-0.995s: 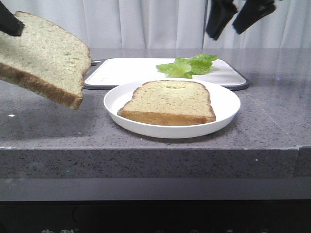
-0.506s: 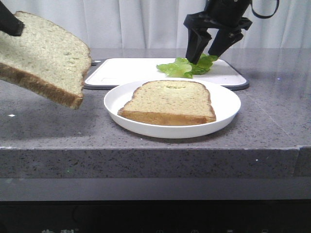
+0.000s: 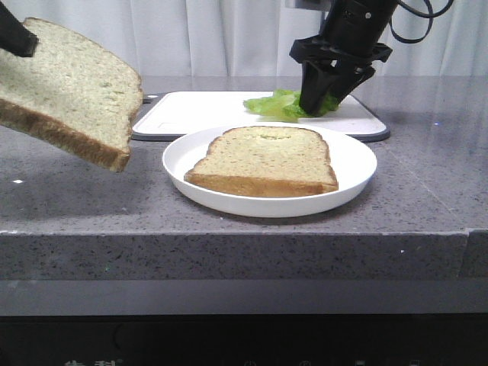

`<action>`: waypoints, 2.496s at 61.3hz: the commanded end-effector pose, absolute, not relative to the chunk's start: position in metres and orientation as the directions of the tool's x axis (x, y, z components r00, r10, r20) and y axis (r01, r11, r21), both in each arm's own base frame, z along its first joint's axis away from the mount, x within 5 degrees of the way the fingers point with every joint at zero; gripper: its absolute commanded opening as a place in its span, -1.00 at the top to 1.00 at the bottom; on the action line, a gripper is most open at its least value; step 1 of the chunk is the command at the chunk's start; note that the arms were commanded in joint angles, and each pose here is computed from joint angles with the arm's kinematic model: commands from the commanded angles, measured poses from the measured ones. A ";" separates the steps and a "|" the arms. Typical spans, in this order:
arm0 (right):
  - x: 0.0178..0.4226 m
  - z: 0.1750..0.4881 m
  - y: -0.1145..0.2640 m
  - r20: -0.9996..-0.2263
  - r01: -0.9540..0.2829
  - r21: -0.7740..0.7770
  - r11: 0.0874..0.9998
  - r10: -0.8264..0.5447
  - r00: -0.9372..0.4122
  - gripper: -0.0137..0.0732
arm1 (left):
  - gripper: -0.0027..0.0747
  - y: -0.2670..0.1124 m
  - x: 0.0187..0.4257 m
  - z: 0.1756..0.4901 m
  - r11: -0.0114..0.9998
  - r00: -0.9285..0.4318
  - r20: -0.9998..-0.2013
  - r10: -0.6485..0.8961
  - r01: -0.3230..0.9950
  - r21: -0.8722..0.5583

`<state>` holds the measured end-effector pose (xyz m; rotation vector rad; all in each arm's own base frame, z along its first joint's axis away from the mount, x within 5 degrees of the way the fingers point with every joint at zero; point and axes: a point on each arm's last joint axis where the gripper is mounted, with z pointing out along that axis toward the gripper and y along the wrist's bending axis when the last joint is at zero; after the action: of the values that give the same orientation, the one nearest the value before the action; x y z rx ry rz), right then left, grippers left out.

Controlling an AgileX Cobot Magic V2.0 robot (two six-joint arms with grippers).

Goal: Left arm grabs bread, right arm adds lettuce
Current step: 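Grasp the lettuce leaf with the right gripper and lift it, then lower the lettuce onto the bread slice on the plate and release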

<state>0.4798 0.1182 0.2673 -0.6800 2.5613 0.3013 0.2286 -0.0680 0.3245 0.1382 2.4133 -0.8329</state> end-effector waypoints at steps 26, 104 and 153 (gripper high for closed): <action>0.465 0.329 0.117 -0.566 -0.548 0.067 0.834 -0.421 -0.709 0.73 | 0.98 -0.068 0.227 0.342 0.781 -0.783 -0.607 -0.140 0.290 -0.554; 0.312 0.371 0.142 -0.582 -0.617 0.131 0.776 -0.443 -0.682 0.83 | 0.98 -0.068 0.228 0.342 0.785 -0.778 -0.612 -0.141 0.289 -0.548; 0.305 0.318 0.149 -0.553 -0.595 0.242 0.766 -0.394 -0.734 0.70 | 0.98 -0.068 0.228 0.342 0.785 -0.778 -0.612 -0.141 0.289 -0.548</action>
<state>0.3065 0.1475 0.3011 -0.7633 2.5560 0.5344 0.2294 -0.0677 0.3248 0.1328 2.4065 -0.8275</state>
